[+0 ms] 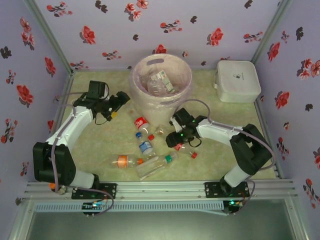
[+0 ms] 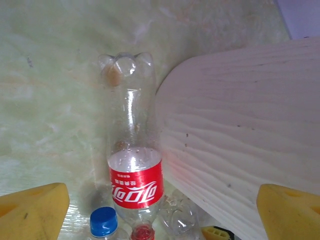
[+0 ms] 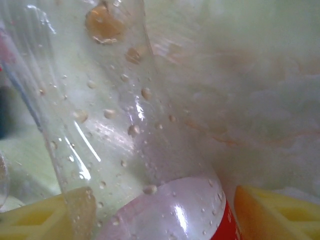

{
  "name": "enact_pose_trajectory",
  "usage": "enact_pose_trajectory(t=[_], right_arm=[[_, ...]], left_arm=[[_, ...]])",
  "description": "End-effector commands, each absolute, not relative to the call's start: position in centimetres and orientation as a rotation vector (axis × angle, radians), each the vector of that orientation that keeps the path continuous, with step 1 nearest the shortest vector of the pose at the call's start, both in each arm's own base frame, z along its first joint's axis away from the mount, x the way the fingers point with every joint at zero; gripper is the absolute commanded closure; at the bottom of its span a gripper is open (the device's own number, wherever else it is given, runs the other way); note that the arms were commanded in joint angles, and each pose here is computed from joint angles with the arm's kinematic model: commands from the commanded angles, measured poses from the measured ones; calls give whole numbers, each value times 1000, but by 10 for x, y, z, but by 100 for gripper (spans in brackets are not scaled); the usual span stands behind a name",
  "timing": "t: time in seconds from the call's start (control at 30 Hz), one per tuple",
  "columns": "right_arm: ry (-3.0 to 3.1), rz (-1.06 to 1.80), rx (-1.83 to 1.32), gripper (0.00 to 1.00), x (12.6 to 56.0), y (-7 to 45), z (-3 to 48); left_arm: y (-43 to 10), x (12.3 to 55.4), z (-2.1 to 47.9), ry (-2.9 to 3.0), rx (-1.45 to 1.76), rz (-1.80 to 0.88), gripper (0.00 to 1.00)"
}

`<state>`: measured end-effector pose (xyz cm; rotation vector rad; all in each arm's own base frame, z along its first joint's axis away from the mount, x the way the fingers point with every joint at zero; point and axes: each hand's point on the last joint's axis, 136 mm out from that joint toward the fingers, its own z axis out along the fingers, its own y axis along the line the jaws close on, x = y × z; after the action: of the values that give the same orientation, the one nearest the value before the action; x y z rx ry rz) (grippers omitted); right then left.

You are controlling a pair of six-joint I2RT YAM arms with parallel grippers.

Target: Put the plastic bottles in the bin

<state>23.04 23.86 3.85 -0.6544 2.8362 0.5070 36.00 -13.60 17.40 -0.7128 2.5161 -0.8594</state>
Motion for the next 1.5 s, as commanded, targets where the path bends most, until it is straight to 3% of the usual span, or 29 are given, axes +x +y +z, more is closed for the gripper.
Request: enact_pose_trajectory(t=[0.0, 0.2, 0.37, 0.63, 0.83, 1.0, 1.13, 1.33, 1.47], right_arm=[[2821, 418, -645, 33, 237, 228, 62], [2758, 375, -630, 52, 228, 209, 108], [2659, 404, -608, 54, 219, 197, 159], [2279, 664, -513, 61, 222, 195, 298], [1904, 838, -441, 65, 252, 211, 409], [1725, 891, -400, 67, 290, 226, 469], [1673, 750, -311, 82, 336, 223, 491], [1566, 676, -156, 87, 397, 222, 511], [1589, 634, -125, 89, 437, 235, 487]], left_arm=[[-137, 372, 200, 2437, -704, -948, 3], [-114, 371, 246, 2328, -694, -932, 3], [-100, 362, 313, 2190, -624, -901, 3], [-121, 357, 436, 1964, -334, -988, 6], [-158, 366, 501, 1831, -159, -1056, 7], [-197, 383, 503, 1846, -82, -1120, 7], [-214, 396, 489, 1884, -64, -1106, 7], [-186, 410, 421, 2004, -236, -869, 8], [-162, 406, 366, 2132, -306, -675, 9]])
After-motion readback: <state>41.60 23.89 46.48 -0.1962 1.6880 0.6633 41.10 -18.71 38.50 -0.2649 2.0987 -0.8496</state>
